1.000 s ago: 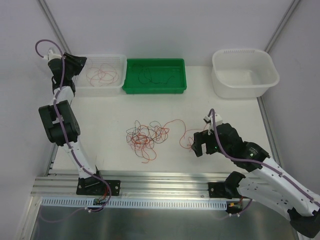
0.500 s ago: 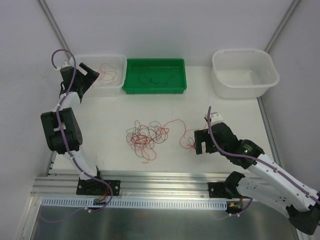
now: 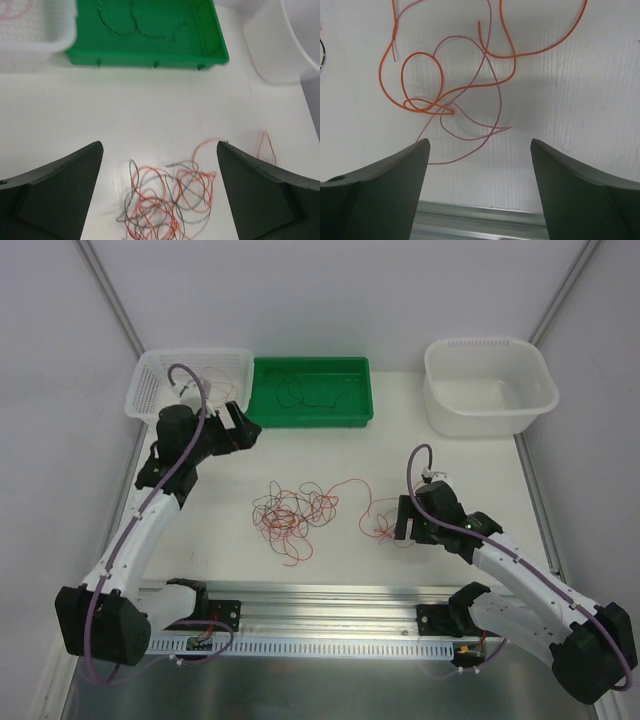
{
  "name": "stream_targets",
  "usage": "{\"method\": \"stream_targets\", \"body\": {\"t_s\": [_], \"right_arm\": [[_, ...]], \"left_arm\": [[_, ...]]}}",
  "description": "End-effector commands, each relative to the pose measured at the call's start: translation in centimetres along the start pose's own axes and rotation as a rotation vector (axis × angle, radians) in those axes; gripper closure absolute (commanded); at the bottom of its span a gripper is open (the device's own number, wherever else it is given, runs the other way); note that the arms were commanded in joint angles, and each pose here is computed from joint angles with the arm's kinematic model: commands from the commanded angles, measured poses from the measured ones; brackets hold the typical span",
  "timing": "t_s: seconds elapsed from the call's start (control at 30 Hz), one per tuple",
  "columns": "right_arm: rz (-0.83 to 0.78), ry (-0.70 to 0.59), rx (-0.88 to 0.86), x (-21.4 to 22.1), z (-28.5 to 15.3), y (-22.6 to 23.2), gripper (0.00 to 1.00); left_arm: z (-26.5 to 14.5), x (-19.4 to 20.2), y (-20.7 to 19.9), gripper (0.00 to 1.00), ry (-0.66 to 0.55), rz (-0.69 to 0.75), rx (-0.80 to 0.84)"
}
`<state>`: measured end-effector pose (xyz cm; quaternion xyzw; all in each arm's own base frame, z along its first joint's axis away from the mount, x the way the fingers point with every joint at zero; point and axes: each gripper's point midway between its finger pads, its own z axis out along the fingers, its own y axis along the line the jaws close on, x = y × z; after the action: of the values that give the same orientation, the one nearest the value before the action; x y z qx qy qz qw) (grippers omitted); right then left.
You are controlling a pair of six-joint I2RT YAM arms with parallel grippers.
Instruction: Untangle the cables
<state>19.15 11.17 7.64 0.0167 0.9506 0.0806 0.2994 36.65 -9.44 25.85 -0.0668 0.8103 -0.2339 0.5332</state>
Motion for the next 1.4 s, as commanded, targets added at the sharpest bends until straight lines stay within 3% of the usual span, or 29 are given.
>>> {"method": "stream_targets", "body": {"t_s": [0.0, 0.13, 0.2, 0.3, 0.33, 0.4, 0.43, 0.47, 0.67, 0.97, 1.17, 1.37], "right_arm": [[0.121, -0.042, -0.045, -1.3, 1.2, 1.4, 0.14], [0.159, -0.052, -0.025, -1.3, 2.3, 1.2, 0.31], [0.174, -0.049, -0.020, -1.1, 2.8, 1.2, 0.36], [0.182, -0.042, -0.012, -0.9, 3.1, 1.1, 0.50], [0.182, -0.045, -0.011, -1.0, 2.9, 1.2, 0.63], [0.171, -0.054, 0.001, -1.5, 2.0, 1.0, 0.79], [0.149, -0.077, -0.007, -2.1, 1.1, 1.1, 0.95], [0.122, -0.067, 0.016, -1.9, 0.4, 0.5, 0.99], [-0.025, -0.202, -0.059, -7.5, -7.8, 1.4, 0.99], [-0.136, -0.447, -0.363, -15.5, -21.0, 6.6, 0.99], [-0.142, -0.533, -0.526, -19.2, -25.4, 10.3, 0.99], [-0.118, -0.499, -0.623, -19.6, -24.9, 12.7, 0.99]], "left_arm": [[-3.2, 5.5, -3.2, 0.01, 0.105, 0.120, 0.095], [-5.5, 11.2, -4.9, 0.01, 0.181, 0.179, 0.172], [-6.6, 13.1, -5.5, 0.01, 0.205, 0.190, 0.204], [-7.6, 15.5, -6.9, 0.01, 0.243, 0.190, 0.246], [-7.9, 16.4, -7.7, 0.01, 0.262, 0.202, 0.267], [-8.0, 17.3, -8.4, 0.01, 0.291, 0.204, 0.275], [-8.2, 18.0, -9.1, 0.01, 0.313, 0.219, 0.298], [-8.0, 18.5, -9.5, 0.01, 0.333, 0.234, 0.301], [-8.0, 18.1, -13.9, 0.01, 0.352, 0.345, 0.403], [-8.6, 15.6, -19.8, 0.01, 0.273, 0.454, 0.562], [-10.4, 14.3, -24.5, 0.01, 0.172, 0.502, 0.750], [-11.8, 12.7, -29.0, 0.01, 0.017, 0.472, 0.925]]}}
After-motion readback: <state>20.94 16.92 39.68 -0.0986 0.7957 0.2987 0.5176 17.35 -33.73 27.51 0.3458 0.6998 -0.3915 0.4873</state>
